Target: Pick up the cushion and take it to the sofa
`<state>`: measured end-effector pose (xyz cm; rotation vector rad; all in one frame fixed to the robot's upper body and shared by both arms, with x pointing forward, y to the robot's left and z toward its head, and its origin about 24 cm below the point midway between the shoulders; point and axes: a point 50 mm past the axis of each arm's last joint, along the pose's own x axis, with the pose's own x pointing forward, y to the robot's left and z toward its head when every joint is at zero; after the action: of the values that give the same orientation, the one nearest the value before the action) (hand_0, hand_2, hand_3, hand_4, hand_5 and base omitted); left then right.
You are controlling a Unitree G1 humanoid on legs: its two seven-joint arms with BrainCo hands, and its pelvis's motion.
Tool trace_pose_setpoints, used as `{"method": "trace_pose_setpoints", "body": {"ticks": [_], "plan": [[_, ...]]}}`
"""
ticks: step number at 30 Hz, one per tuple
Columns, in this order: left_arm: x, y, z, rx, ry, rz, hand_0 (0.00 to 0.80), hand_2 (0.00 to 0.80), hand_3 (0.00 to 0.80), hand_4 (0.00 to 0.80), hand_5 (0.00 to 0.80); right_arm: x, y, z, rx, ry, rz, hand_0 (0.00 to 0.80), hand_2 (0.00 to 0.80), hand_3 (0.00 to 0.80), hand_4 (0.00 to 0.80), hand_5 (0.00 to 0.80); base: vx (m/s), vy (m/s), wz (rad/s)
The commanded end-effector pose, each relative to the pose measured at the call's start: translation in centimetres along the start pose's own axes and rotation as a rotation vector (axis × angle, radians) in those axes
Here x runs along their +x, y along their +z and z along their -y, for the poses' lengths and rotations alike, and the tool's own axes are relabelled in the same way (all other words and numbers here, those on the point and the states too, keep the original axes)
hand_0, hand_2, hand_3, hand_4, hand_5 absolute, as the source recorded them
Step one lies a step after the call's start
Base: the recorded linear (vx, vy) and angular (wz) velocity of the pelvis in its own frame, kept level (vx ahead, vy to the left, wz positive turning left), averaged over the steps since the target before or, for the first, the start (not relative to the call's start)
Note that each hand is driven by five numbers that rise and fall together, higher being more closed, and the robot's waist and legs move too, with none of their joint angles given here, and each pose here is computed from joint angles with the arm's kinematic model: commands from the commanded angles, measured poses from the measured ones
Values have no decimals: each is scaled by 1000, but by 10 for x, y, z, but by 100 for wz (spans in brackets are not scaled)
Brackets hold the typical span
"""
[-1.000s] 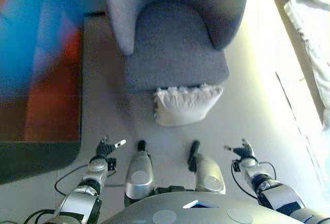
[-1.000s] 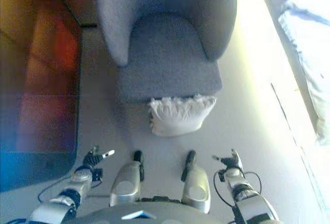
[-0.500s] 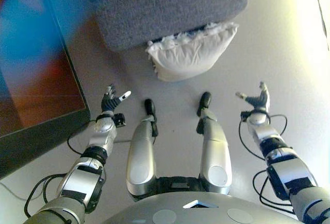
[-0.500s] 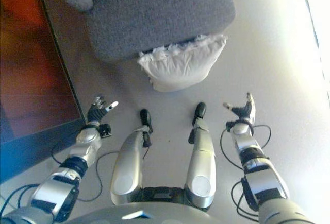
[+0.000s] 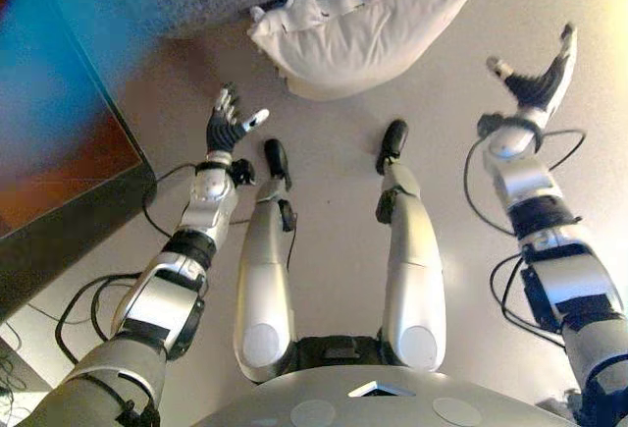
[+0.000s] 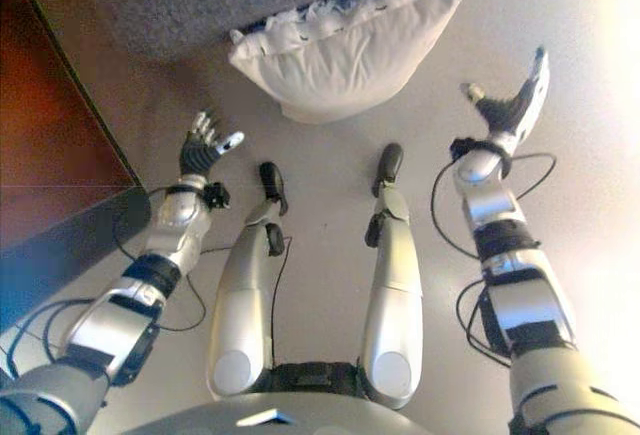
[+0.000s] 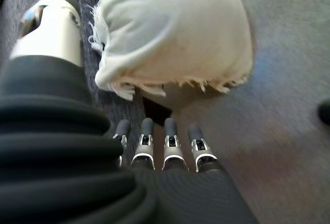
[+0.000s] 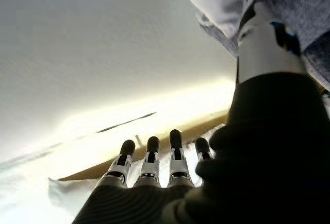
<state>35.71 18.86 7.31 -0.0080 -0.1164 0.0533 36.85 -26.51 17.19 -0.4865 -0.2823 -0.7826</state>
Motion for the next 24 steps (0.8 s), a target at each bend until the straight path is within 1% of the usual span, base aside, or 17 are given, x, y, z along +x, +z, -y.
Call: {"method": "trace_pose_setpoints", "body": {"ticks": [1, 6, 9, 17, 20, 22, 24], "plan": [[6, 23, -18, -11, 12, 114, 0, 0, 0, 0, 0, 25, 15, 24, -16, -45, 91, 0, 0, 0, 0, 0, -2, -104, 9], [20, 53, -24, 27, -29, 187, 0, 0, 0, 0, 0, 47, 41, 36, 45, -46, 167, 0, 0, 0, 0, 0, 8, -116, 11], [26, 69, -26, 25, -42, 228, 0, 0, 0, 0, 0, 56, 60, 39, 83, -10, 208, 0, 0, 0, 0, 0, 4, -78, 7], [38, 102, -28, 38, -98, 297, 0, 0, 0, 0, 0, 67, 103, 38, 147, 185, 321, 0, 0, 0, 0, 0, -3, -58, 3], [42, 116, -32, 50, -104, 334, 0, 0, 0, 0, 0, 71, 111, 36, 202, 254, 317, 0, 0, 0, 0, 0, -8, -38, 3], [47, 131, -27, 93, -126, 371, 0, 0, 0, 0, 0, 71, 114, 29, 225, 327, 293, 0, 0, 0, 0, 0, -9, -31, 3], [50, 146, -26, 140, -140, 403, 0, 0, 0, 0, 0, 72, 114, 27, 242, 352, 271, 0, 0, 0, 0, 0, -3, -15, 2]]}}
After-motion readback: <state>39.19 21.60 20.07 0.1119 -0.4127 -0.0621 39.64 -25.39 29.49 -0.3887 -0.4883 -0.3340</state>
